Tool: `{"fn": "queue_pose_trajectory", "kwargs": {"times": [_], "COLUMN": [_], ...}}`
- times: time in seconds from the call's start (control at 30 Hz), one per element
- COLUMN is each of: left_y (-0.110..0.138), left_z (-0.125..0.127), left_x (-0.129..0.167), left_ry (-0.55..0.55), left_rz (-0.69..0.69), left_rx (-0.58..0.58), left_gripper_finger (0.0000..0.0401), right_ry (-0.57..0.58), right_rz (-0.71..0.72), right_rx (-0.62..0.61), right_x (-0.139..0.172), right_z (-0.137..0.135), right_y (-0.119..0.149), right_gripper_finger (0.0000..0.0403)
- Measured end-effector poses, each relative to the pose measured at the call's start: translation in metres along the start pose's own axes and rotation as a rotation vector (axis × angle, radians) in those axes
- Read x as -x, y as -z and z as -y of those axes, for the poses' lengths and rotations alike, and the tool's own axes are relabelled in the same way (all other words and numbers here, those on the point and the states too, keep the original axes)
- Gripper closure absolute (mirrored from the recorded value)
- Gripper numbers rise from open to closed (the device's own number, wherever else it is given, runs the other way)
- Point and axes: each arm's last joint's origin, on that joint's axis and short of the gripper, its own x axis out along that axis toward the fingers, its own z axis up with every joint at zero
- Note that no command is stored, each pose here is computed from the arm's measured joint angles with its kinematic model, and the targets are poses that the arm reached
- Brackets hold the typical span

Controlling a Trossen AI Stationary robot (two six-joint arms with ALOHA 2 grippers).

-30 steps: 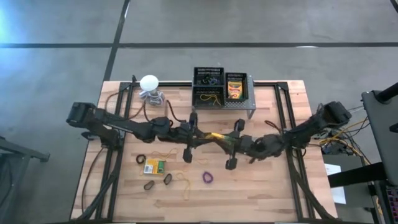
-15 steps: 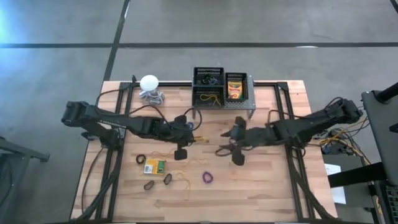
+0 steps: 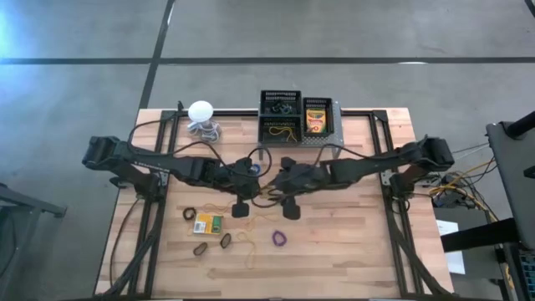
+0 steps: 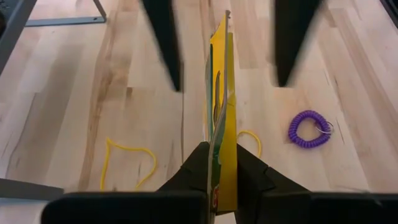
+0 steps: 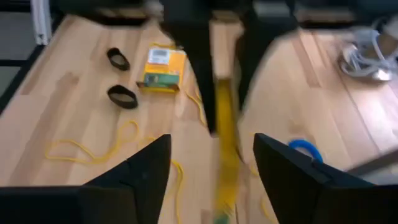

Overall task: Pick & Place Office Desk Supplies
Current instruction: Put the top yellow crayon box into the right black bin

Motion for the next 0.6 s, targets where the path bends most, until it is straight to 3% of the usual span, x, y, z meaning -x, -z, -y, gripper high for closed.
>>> {"fn": "queue_pose_trajectory", "kwargs": {"times": [0.2,0.4,0.6], "left_y": [0.000,0.001,-0.001], "left_z": [0.000,0.000,0.001], "left_x": [0.000,0.000,0.000], "left_ry": [0.000,0.003,0.047], "left_rz": [-0.001,-0.004,0.012], "left_rx": [0.000,-0.001,-0.026], "left_gripper_finger": [0.0368,0.0361,0.0294], "right_ry": [-0.005,0.011,0.009], "right_rz": [-0.074,-0.090,-0.121], "right_rx": [0.017,-0.006,-0.089], "right_x": [-0.012,-0.018,-0.013], "right_z": [-0.002,-0.002,-0.006], "right_y": [-0.012,-0.013,0.002], "right_gripper_finger": [0.0253,0.0370,0.0378]}}
